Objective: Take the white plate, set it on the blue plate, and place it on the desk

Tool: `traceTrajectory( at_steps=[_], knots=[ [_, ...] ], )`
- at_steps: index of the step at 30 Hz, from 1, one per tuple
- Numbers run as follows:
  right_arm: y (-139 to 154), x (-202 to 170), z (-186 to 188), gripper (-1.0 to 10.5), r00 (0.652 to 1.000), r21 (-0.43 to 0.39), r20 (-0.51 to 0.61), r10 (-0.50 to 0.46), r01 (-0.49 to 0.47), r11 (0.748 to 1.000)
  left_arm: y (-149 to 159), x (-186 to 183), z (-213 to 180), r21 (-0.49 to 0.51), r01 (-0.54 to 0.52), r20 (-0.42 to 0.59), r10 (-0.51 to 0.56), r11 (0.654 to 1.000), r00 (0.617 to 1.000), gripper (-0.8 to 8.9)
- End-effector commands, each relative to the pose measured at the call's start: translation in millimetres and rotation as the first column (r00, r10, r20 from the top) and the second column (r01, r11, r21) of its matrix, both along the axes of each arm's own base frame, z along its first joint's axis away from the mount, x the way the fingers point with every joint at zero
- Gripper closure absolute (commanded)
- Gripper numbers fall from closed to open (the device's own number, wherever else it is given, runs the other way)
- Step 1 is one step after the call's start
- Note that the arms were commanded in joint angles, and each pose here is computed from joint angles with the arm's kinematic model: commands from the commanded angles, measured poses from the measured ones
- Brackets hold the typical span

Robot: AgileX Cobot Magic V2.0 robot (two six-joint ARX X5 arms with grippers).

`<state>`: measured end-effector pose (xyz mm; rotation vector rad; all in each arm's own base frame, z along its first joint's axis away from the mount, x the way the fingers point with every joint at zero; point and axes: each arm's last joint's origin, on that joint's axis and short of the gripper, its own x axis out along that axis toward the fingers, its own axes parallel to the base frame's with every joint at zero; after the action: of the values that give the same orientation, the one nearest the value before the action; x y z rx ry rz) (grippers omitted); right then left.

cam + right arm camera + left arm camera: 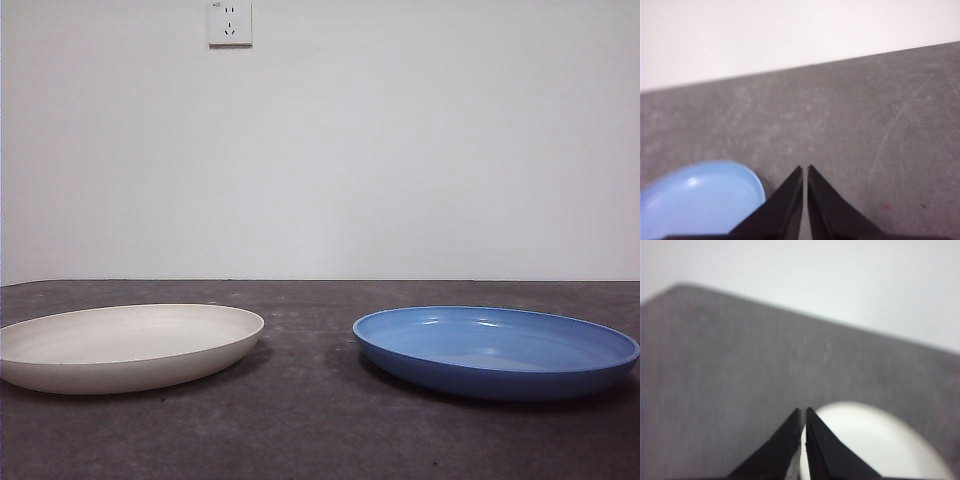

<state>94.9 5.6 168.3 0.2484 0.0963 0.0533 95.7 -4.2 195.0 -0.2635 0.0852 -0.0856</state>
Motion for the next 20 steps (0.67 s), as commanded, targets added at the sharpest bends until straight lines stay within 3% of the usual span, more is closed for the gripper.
traceTrajectory(
  at_steps=[1, 6, 11, 16, 20],
  knots=[
    [-0.2, -2.3, 23.3, 9.4, 0.999, 0.109, 0.047, -0.010, 0.005, 0.994, 0.0, 1.7, 33.6, -0.018, -0.006, 0.066, 0.007, 1.000, 0.998, 7.98],
    [0.6, -2.9, 60.5, 9.4, 0.999, 0.145, 0.034, 0.015, -0.020, 0.989, -0.6, 12.0, 84.6, -0.011, 0.003, 0.078, -0.002, 1.000, 0.997, 7.98],
    [3.9, 0.1, 97.4, 9.4, 0.990, 0.153, -0.064, 0.123, -0.112, 0.982, -4.0, 21.5, 127.1, -0.013, 0.092, 0.066, -0.091, 0.996, 0.994, 7.98],
    [8.8, 7.4, 125.0, 9.4, 0.940, 0.166, -0.198, 0.279, -0.248, 0.954, -10.8, 24.3, 152.7, -0.018, 0.233, 0.003, -0.233, 0.972, 0.973, 7.98],
    [12.9, 14.4, 142.3, 9.4, 0.903, 0.172, -0.221, 0.368, -0.335, 0.926, -15.8, 21.2, 160.3, 0.001, 0.297, -0.043, -0.296, 0.955, 0.954, 7.98]
  ],
)
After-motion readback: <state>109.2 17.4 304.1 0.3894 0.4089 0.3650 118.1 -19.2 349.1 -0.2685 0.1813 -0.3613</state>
